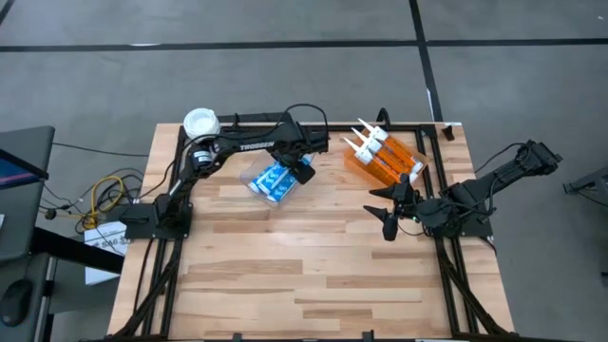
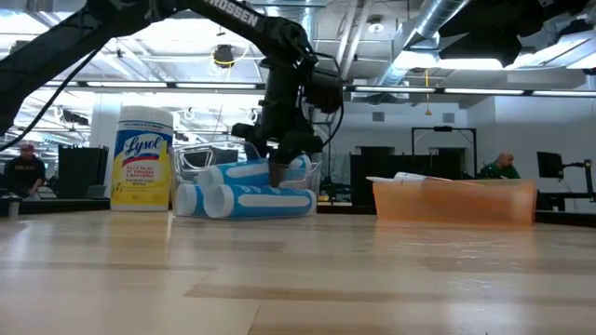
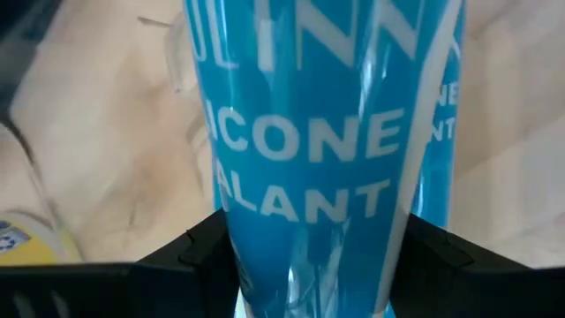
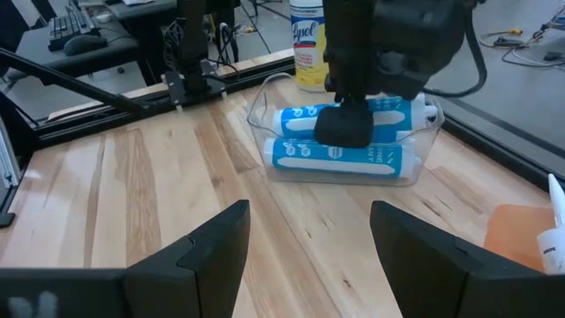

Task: Pick & place silicon tubes, Sealant and Lysol wipes
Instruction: Put the blue sealant into the transparent bin, then return to home position

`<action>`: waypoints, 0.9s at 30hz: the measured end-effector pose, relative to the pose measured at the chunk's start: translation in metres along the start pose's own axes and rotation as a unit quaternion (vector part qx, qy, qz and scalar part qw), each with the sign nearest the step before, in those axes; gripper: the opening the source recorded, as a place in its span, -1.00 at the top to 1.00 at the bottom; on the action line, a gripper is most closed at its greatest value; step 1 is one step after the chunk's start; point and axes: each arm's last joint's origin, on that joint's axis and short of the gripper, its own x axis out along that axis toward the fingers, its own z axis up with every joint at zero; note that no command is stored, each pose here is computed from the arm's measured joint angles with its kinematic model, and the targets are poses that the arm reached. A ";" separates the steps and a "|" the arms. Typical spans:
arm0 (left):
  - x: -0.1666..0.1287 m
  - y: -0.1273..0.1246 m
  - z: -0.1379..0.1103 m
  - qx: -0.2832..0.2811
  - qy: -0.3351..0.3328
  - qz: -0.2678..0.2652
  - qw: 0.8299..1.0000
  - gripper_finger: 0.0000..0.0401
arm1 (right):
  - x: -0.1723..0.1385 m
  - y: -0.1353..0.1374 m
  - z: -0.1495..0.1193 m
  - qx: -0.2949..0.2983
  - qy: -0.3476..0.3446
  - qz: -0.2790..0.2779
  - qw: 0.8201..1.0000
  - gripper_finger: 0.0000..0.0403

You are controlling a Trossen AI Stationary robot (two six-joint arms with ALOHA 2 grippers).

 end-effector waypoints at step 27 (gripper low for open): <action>-0.121 0.023 -0.057 -0.029 -0.146 0.017 0.989 -0.32 | -0.001 0.000 0.003 0.002 -0.008 0.008 1.000 -0.13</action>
